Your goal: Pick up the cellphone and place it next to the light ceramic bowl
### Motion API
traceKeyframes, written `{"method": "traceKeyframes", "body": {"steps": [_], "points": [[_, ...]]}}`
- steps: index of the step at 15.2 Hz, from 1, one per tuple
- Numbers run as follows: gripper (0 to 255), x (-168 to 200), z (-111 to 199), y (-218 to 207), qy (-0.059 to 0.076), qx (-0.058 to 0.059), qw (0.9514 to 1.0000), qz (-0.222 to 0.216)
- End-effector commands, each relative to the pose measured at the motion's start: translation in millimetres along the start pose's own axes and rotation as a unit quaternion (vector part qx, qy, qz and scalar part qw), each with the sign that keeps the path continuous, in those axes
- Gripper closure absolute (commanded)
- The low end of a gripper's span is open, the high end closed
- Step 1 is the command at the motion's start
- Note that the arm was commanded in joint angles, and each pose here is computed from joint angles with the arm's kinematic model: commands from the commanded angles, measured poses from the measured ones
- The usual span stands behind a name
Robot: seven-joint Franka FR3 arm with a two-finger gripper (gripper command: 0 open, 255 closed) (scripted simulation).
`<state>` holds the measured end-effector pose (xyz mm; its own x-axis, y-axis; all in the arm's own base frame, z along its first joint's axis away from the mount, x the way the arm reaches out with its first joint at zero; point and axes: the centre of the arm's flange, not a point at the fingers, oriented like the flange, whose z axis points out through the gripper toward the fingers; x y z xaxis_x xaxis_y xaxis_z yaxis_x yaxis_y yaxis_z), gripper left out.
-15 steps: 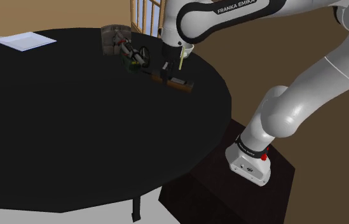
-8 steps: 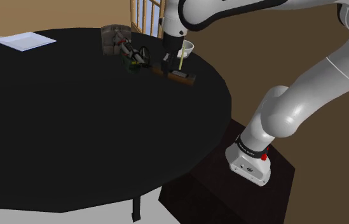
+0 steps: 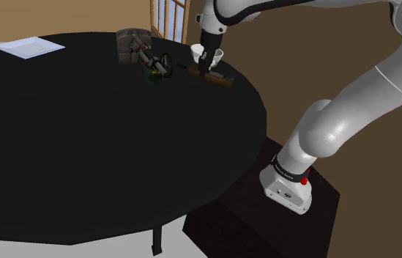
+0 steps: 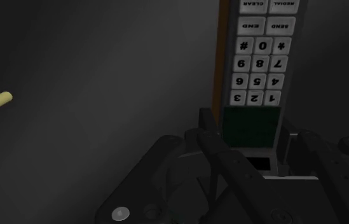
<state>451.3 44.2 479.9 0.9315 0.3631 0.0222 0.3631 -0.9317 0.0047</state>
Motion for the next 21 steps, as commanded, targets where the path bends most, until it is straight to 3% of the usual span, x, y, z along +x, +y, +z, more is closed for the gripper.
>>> {"method": "traceKeyframes", "body": {"steps": [1,21], "points": [[255,-9,2,24,0.0,0.0,1.0,-0.001],[255,-55,2,284,0.0,0.0,1.0,-0.001]]}}
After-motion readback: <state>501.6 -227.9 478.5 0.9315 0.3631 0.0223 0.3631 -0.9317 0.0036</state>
